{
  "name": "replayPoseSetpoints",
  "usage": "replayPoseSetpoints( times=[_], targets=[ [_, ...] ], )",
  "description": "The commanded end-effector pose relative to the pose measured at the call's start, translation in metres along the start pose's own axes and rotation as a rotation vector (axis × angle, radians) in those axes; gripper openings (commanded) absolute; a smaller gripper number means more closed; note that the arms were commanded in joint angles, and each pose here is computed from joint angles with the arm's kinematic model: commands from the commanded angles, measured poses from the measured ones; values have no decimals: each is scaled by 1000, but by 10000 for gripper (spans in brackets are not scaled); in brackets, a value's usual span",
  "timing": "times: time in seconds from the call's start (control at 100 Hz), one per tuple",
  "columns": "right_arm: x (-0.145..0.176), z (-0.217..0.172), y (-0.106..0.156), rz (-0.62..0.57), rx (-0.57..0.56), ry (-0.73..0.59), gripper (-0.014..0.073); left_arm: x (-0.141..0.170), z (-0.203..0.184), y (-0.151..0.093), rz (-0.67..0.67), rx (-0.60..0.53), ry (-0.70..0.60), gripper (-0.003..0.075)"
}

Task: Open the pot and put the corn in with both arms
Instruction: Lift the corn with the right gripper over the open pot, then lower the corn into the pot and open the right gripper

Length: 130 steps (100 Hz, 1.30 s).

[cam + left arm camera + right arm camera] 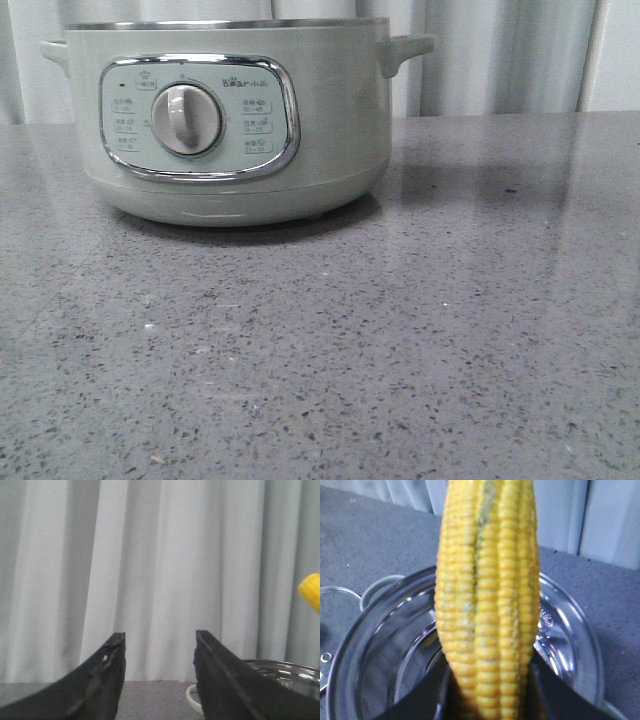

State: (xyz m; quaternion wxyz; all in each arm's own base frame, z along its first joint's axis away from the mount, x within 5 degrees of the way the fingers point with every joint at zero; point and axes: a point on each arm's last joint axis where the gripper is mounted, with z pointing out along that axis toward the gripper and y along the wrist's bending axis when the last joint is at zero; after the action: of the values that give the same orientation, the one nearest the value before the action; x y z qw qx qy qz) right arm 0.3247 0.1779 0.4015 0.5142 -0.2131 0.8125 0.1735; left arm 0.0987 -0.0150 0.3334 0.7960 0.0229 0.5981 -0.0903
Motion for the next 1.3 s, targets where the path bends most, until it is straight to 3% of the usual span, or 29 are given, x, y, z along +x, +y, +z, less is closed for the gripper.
replayPoseSetpoints(
  times=[0.0,0.07,0.14,0.19,0.31,0.38,0.42,0.51,0.58,0.67,0.78,0.85,0.9,1.09,1.29],
  targets=[
    [-17,2,4,-25,5,-110,-33,-16,1,-4,-19,37,-93,270],
    [-7,19,4,-24,-1,-64,-22,-16,1,-6,-26,57,-92,270],
    [2,32,3,-22,-3,-20,56,-16,1,-8,-33,76,-90,270],
    [7,37,3,-21,-5,9,158,-15,1,-9,-37,88,-89,270],
    [11,38,4,-21,-12,53,514,-15,1,-11,-67,104,-87,270],
    [11,34,4,-21,-16,71,632,-15,1,-10,-120,95,-84,270],
    [9,29,5,-23,-19,74,651,-15,1,-10,-142,90,-83,270],
    [3,11,7,-34,-22,72,620,-15,1,-9,-152,87,-83,270],
    [-6,-11,8,-59,-16,56,547,-17,-1,-9,-153,88,-90,266],
    [-17,-48,10,-98,3,11,356,-17,-7,-9,-153,92,-74,212],
    [-18,-101,10,-158,44,-61,97,-13,-21,-9,-132,101,13,80],
    [-10,-135,11,-187,69,-113,-5,-9,-31,-9,-110,105,88,-17],
    [-1,-158,12,-198,79,-153,-53,-5,-39,-8,-97,106,136,-20],
    [61,-223,13,-238,115,-306,-66,5,-55,-7,-86,106,261,-20],
    [132,-257,12,-272,139,-450,-66,13,-53,-7,-83,105,241,-20]
  ],
)
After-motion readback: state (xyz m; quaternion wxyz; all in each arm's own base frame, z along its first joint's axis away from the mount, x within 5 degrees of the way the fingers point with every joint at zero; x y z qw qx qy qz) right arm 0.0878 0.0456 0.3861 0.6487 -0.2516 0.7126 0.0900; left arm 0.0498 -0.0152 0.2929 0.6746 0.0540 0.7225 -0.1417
